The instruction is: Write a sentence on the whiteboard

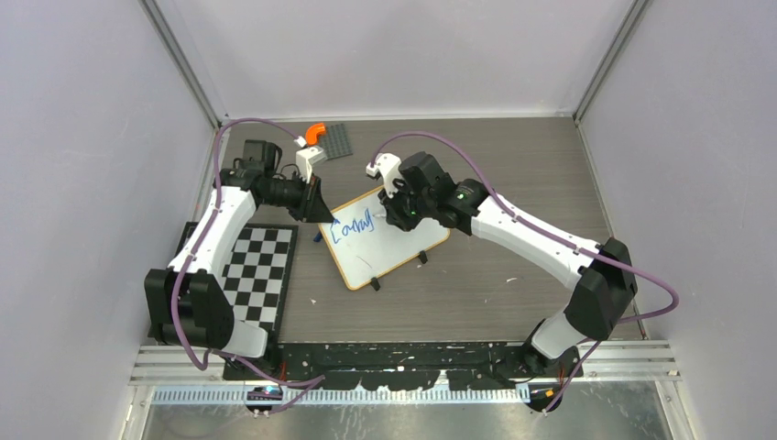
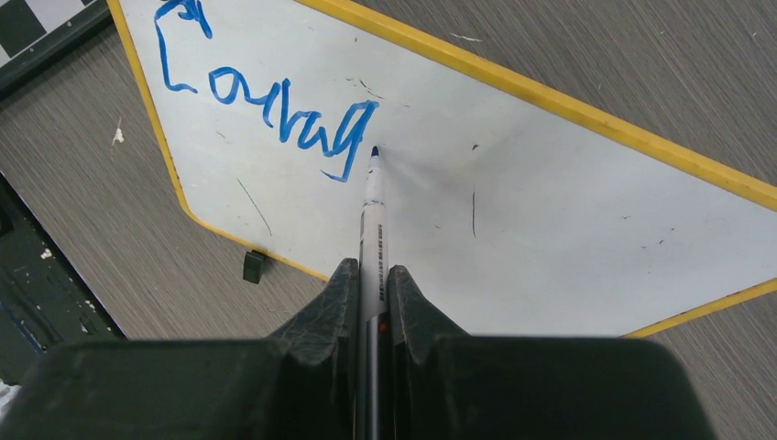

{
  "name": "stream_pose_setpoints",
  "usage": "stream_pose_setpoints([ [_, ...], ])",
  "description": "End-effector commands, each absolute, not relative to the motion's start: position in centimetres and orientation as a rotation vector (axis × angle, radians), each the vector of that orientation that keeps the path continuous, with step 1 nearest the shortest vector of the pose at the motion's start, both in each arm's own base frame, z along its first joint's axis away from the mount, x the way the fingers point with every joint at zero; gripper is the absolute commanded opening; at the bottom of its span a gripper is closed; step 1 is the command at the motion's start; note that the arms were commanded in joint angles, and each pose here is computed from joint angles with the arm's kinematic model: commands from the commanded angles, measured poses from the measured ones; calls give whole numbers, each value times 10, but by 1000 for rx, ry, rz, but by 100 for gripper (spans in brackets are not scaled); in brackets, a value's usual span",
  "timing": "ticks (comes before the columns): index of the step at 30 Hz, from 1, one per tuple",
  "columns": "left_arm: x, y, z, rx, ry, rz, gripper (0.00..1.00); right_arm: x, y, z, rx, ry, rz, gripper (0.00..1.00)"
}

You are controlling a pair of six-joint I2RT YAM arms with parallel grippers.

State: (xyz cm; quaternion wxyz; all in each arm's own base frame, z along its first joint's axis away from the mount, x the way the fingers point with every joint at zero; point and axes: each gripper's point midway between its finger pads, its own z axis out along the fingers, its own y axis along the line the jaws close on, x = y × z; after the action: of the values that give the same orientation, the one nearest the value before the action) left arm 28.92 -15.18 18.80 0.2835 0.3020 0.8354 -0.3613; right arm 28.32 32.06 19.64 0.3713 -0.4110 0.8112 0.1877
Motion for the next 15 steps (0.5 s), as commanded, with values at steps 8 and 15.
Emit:
stream_pose_setpoints([
  [8, 290, -151, 200, 837, 2201, -933, 0, 302, 313, 204, -1011, 2047, 446, 0],
  [15, 290, -151, 201, 837, 2198, -932, 0, 309, 304, 214, -986, 2034, 427, 0],
])
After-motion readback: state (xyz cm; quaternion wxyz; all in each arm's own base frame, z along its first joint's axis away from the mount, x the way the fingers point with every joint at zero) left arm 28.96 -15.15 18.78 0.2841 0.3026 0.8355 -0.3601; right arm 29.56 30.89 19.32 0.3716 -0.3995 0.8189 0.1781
